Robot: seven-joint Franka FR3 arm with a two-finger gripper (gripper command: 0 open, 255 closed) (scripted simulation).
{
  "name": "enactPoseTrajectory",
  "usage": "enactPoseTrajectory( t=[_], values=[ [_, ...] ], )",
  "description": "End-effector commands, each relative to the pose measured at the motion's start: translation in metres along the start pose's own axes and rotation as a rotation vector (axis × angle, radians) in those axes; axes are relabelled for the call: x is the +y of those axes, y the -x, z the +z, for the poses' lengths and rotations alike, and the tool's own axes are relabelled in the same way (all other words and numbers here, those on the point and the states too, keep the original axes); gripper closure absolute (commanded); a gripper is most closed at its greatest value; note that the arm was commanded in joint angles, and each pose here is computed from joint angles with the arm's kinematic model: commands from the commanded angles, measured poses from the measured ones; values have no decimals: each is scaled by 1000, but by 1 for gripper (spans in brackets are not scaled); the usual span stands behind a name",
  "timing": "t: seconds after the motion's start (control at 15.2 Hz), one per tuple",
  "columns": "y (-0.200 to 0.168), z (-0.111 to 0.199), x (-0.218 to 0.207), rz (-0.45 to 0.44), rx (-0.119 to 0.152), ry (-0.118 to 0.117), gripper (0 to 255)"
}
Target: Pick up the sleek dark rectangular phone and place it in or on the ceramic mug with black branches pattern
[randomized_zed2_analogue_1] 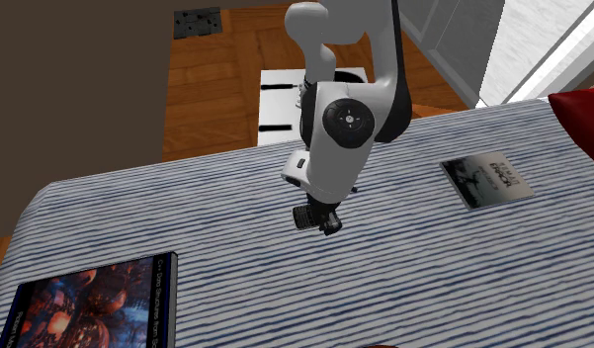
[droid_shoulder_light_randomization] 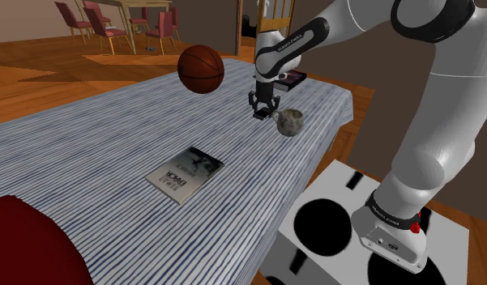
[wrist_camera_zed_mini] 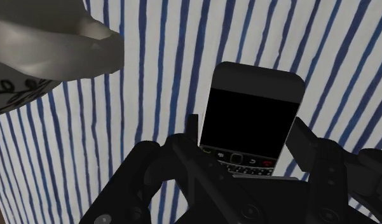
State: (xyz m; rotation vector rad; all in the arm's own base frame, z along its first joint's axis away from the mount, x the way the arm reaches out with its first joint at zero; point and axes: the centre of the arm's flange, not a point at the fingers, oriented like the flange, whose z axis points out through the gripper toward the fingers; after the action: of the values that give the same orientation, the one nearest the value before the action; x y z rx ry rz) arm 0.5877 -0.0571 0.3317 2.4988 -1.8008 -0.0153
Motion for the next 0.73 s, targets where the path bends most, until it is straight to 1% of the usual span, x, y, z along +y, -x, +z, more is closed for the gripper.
enactPoseTrajectory(
  t=[0.0, 0.46, 0.66],
  values=[
    [0, 1, 0, 0, -1, 2, 255],
    [0, 1, 0, 0, -1, 2, 255],
    [0, -15, 1, 0, -1, 2, 255]
  ],
)
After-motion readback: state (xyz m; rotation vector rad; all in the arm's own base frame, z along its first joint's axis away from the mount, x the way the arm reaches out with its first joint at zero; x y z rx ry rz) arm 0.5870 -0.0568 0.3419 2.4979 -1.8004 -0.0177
